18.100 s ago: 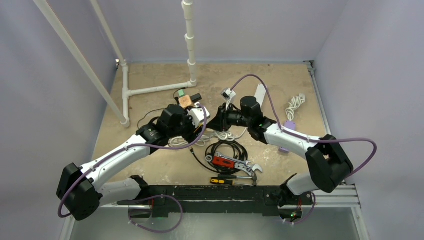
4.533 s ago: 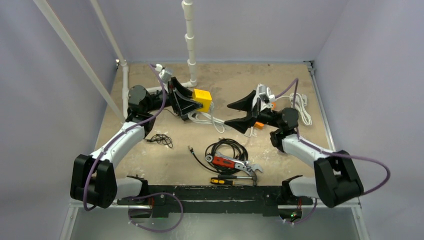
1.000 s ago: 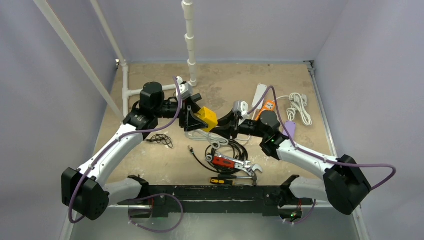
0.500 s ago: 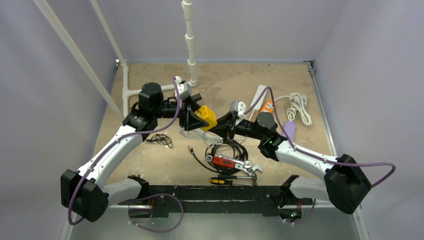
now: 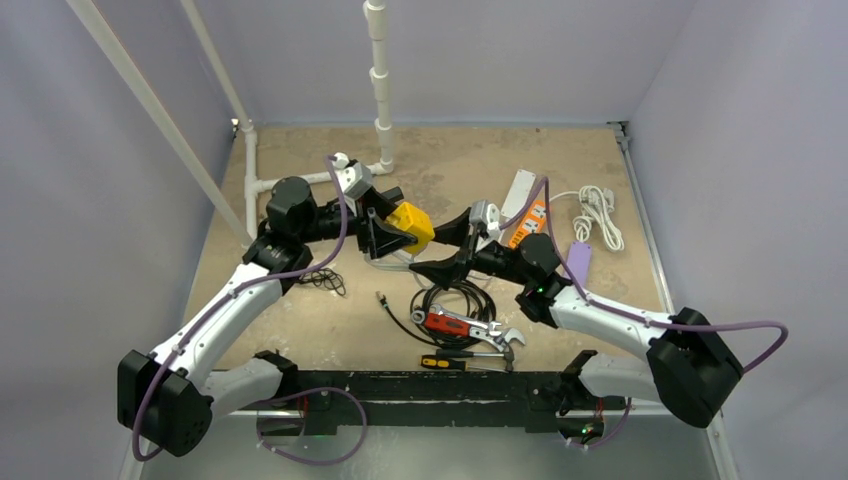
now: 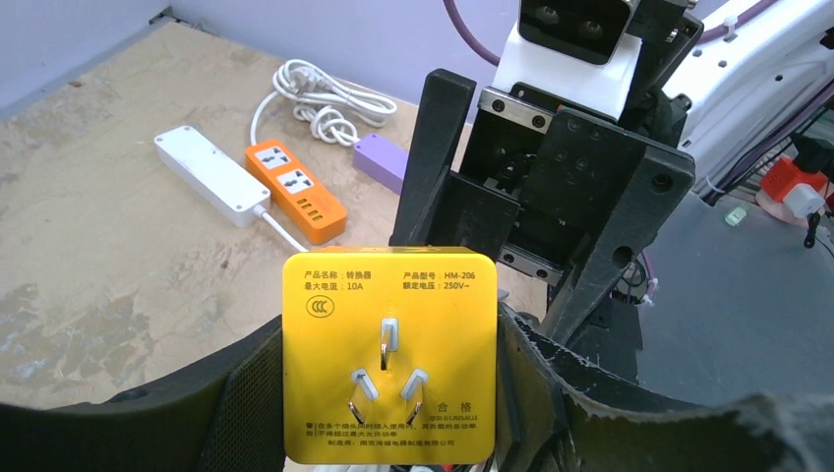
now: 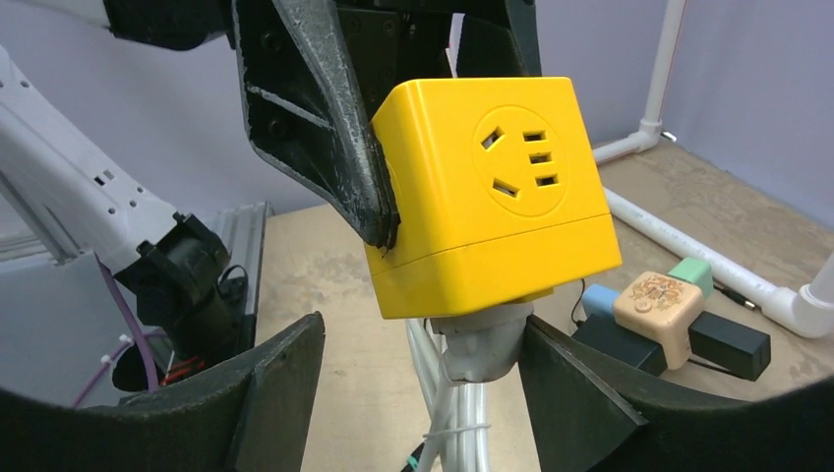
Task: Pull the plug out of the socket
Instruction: Remove the plug from the socket.
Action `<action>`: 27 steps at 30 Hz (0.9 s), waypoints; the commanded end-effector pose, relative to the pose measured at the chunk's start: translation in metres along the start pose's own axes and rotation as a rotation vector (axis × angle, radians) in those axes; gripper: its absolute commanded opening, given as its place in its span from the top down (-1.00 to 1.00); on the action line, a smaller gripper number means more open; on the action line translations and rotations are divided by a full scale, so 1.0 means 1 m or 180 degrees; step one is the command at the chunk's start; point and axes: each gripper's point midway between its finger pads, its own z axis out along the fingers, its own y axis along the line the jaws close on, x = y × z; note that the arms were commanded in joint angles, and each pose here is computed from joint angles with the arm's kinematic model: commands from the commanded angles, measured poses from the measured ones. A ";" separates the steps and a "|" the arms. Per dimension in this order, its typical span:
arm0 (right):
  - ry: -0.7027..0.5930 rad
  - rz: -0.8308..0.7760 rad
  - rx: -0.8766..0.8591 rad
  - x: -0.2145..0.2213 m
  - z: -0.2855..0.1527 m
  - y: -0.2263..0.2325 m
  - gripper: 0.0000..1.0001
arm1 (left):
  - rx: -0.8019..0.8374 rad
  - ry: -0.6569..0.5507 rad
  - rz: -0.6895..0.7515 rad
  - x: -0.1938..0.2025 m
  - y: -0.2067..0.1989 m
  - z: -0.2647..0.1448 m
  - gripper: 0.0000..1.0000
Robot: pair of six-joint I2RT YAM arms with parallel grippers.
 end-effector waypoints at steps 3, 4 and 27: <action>-0.0307 0.0044 0.0143 -0.021 0.011 -0.008 -0.46 | 0.0091 -0.0412 0.0234 -0.034 -0.014 -0.003 1.00; -0.0293 0.0076 0.0163 -0.019 0.013 -0.010 -0.46 | 0.0109 -0.0421 0.0243 -0.034 -0.015 -0.003 1.00; -0.0609 0.0194 0.0386 -0.045 0.011 -0.018 1.00 | -0.0171 -0.0321 0.0235 -0.027 0.002 -0.004 0.73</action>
